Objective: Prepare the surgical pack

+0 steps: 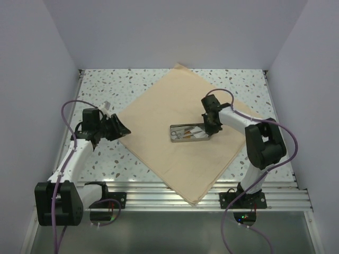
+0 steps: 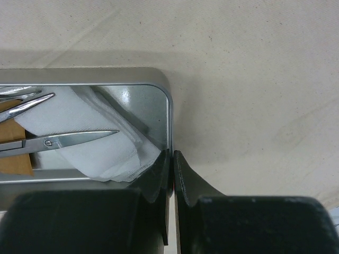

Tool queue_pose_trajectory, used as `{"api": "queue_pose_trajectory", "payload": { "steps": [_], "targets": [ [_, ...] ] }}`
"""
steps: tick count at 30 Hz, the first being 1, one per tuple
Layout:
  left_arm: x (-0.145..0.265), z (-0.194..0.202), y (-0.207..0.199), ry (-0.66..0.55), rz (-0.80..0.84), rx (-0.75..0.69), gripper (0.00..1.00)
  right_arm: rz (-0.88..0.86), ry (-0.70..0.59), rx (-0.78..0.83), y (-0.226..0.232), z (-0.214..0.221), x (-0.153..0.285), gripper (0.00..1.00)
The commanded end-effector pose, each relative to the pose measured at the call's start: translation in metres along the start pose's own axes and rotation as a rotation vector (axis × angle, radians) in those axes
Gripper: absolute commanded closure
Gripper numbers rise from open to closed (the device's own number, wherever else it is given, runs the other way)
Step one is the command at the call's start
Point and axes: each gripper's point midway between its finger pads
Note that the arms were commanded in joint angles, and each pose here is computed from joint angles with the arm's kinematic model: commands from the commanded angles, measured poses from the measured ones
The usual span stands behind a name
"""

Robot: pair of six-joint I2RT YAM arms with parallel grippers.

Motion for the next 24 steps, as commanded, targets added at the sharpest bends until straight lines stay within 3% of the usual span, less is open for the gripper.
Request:
{"api": "queue_pose_trajectory", "payload": {
  "steps": [1, 14, 24],
  "targets": [
    [-0.001, -0.003, -0.006, 0.002, 0.006, 0.013, 0.58, 0.002, 0.011, -0.023, 0.002, -0.003, 0.001, 1.00],
    [-0.006, -0.041, -0.011, -0.056, -0.073, 0.011, 0.58, 0.001, 0.034, -0.021, 0.005, -0.017, -0.006, 1.00],
    [-0.009, -0.034, 0.000, -0.023, -0.114, 0.016, 0.59, -0.020, 0.029, -0.027, 0.010, -0.018, -0.007, 1.00]
  ]
}}
Point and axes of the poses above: each gripper's point midway between its finger pads, its own x axis back along the fingers, its own y axis along the line the jaws close on, z = x × y, and after that the axes turned 10 degrees about x, right-handed
